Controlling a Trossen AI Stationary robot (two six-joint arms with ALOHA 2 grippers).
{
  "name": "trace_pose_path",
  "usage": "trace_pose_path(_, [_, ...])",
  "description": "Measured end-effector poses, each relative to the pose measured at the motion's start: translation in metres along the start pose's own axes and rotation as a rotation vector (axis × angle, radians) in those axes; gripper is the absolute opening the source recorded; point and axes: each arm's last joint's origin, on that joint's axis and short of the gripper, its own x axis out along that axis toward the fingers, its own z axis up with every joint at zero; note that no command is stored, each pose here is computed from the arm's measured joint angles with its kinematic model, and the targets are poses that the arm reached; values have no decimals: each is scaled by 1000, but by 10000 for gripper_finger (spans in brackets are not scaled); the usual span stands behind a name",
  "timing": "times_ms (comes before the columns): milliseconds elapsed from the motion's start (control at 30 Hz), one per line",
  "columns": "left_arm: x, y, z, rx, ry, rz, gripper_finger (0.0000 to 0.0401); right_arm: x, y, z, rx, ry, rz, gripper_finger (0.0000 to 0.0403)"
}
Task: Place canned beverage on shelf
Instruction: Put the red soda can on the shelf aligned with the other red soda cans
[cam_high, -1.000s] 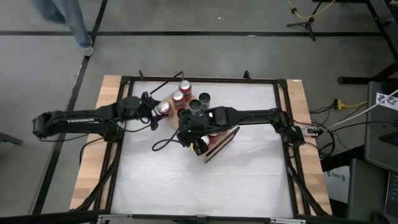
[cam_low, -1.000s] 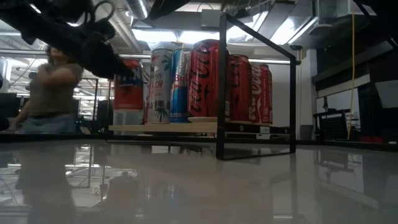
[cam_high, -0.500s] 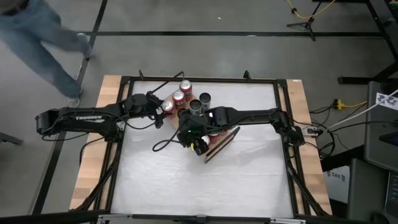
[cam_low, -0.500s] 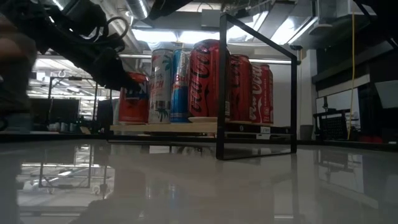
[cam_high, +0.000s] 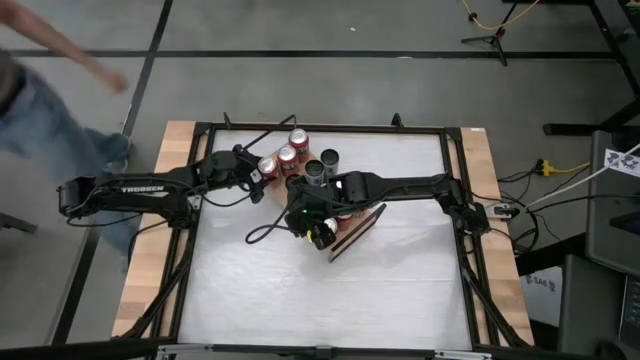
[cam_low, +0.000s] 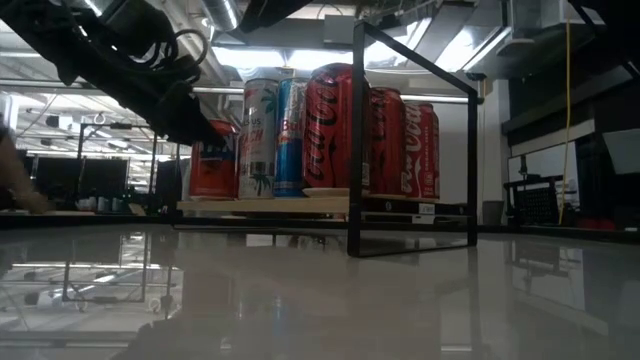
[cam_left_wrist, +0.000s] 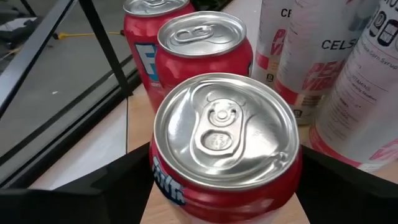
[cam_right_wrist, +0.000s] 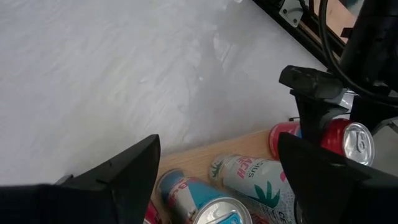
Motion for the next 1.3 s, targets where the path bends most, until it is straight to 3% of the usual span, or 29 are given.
trace_pose_path(400, [-2, 0, 1, -3, -9, 7, 339, 0, 0, 0, 0, 0, 0, 317])
trace_pose_path(933, [-30, 5, 17, -36, -183, 4, 339, 0, -4, -1, 7, 38, -89, 317])
trace_pose_path(1300, [-47, 8, 23, -112, -277, -7, 339, 1, -48, -7, 126, -104, -218, 317])
